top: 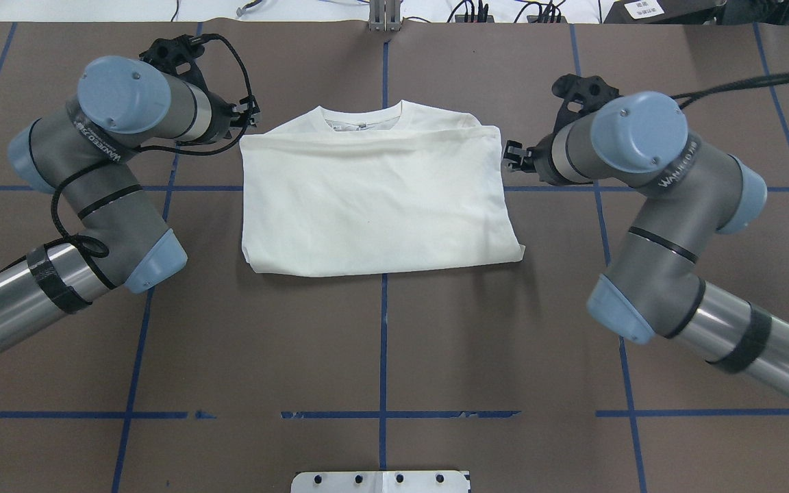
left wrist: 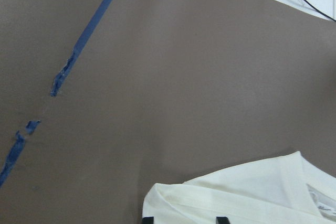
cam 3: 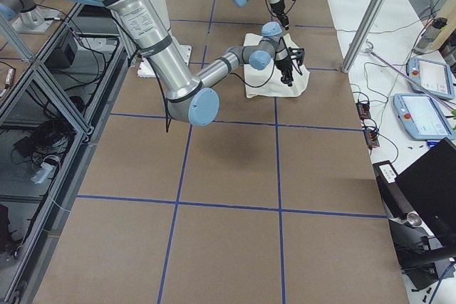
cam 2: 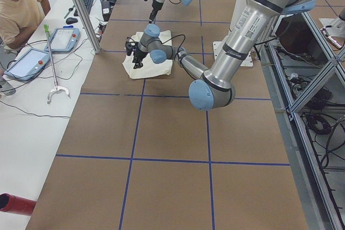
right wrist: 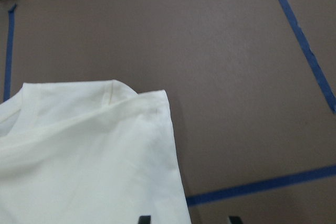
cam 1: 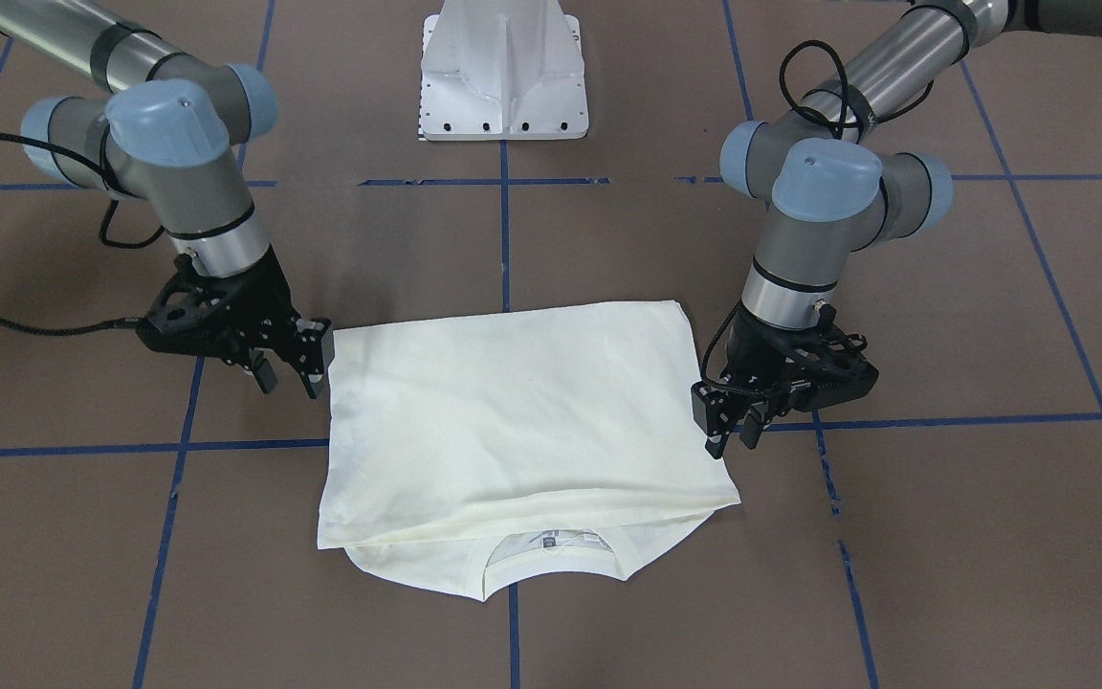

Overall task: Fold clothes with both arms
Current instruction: 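Grasp the folded shirt's side with the right gripper and drag it, rotating it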

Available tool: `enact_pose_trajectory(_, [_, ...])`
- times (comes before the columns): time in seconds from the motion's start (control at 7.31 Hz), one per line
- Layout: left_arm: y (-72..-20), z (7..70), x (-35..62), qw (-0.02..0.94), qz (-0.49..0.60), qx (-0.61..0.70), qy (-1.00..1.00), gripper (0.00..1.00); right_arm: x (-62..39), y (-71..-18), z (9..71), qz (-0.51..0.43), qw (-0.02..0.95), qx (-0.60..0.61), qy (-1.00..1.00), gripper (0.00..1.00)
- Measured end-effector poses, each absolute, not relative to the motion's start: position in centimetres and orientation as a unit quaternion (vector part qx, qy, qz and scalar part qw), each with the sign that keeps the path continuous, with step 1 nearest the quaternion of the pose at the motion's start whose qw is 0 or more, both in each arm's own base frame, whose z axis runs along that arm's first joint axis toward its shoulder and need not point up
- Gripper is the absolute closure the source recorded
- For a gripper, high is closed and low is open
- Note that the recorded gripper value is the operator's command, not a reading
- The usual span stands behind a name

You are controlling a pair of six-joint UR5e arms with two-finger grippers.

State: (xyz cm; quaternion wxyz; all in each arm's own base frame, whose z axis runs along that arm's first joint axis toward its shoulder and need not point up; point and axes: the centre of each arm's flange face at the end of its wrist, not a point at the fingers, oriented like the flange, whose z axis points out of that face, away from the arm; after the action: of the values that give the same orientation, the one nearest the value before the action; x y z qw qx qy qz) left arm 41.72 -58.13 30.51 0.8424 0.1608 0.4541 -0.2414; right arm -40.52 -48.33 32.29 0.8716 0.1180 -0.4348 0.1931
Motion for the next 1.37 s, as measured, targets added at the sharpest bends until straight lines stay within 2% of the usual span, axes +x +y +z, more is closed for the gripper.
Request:
enact_pose_trajectory(0.27, [-57.3, 30.0, 41.0, 0.838, -0.241, 0.163, 0.461, 0.46, -43.0, -42.1, 33.8, 0.222, 0.867, 0.081, -0.439, 0.21])
enact_pose_trajectory(0.41, [-57.0, 30.0, 41.0, 0.838, -0.240, 0.164, 0.462, 0.46, -44.7, -40.7, 34.2, 0.234, 0.866, 0.084, -0.433, 0.25])
enact_pose_trajectory(0.68, [-56.8, 30.1, 41.0, 0.839, -0.238, 0.165, 0.461, 0.46, -46.9, -40.4, 34.9, 0.244, 0.868, 0.088, -0.423, 0.29])
enact_pose_trajectory(0.82, [-56.8, 30.3, 41.1, 0.840, -0.238, 0.165, 0.460, 0.46, -48.0, -40.9, 34.9, 0.246, 0.869, 0.089, -0.419, 0.34])
enact_pose_trajectory(0.96, [-56.8, 30.3, 41.1, 0.840, -0.238, 0.165, 0.459, 0.46, -48.8, -41.4, 34.9, 0.247, 0.870, 0.090, -0.417, 0.49])
enact_pose_trajectory(1.09, [-56.8, 30.3, 41.0, 0.839, -0.239, 0.166, 0.459, 0.46, -49.0, -41.6, 35.2, 0.249, 0.871, 0.089, -0.414, 0.78])
enact_pose_trajectory(1.23, [-56.8, 30.2, 41.0, 0.839, -0.239, 0.167, 0.459, 0.46, -49.0, -41.7, 35.6, 0.250, 0.873, 0.089, -0.410, 1.00])
enact_pose_trajectory(1.37, [-56.8, 30.2, 41.0, 0.839, -0.239, 0.167, 0.459, 0.46, -48.8, -41.7, 36.3, 0.252, 0.874, 0.088, -0.405, 1.00])
